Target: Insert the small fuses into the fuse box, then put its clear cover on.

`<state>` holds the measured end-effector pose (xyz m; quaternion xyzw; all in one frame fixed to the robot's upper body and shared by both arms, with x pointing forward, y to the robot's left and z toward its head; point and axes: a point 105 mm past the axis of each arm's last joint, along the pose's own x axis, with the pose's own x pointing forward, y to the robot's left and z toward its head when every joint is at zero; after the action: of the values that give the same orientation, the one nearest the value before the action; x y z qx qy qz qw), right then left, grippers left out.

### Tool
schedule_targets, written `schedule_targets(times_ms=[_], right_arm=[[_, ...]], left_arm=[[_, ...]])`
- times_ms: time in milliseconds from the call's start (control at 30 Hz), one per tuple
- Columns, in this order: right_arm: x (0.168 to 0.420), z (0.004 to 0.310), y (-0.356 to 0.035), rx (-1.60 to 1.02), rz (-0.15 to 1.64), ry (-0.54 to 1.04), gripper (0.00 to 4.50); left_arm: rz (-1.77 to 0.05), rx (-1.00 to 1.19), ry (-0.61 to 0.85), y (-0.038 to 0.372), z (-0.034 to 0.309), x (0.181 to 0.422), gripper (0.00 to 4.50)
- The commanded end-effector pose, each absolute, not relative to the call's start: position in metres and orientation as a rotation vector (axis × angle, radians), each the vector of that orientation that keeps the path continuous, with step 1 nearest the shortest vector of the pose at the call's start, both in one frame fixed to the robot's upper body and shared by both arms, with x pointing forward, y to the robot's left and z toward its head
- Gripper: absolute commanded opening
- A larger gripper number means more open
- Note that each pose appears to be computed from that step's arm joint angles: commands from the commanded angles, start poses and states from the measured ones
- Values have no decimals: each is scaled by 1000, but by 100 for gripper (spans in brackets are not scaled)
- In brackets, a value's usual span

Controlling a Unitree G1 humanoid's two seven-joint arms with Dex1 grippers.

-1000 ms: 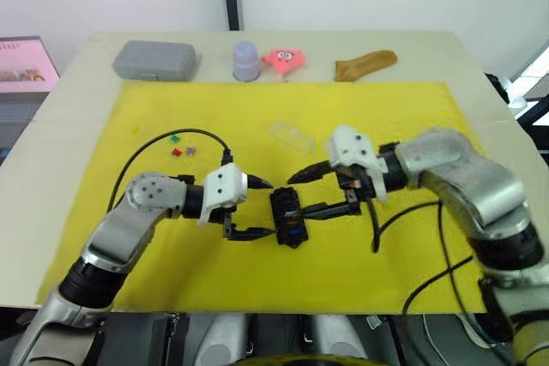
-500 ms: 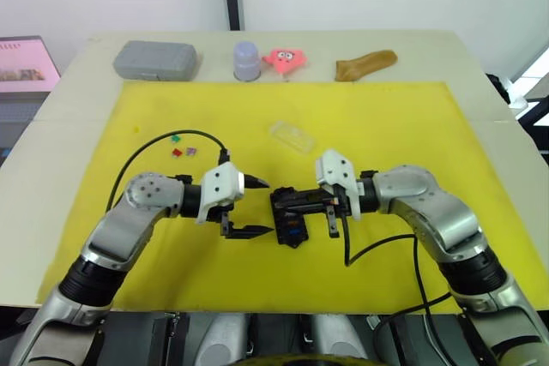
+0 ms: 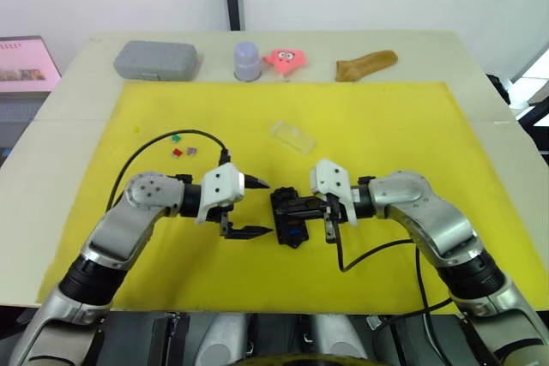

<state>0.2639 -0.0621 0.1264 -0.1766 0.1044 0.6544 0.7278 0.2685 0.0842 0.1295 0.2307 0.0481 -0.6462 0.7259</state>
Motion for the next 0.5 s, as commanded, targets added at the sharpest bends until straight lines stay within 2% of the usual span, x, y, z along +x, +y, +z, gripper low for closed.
schedule_targets(times_ms=[33,167,367,500], right_arm=[[256,121,-62,-401,1460,256,5],[257,122,-62,-406,1446,246,5],[258,161,-64,-293,1430,159,5],[259,164,-68,-269,1410,178,5]], left_arm=[[-1432,536,68,82,137,269,450],[-1435,535,63,80,137,271,450],[-1453,495,48,79,140,266,450],[-1425,444,39,80,147,269,450]])
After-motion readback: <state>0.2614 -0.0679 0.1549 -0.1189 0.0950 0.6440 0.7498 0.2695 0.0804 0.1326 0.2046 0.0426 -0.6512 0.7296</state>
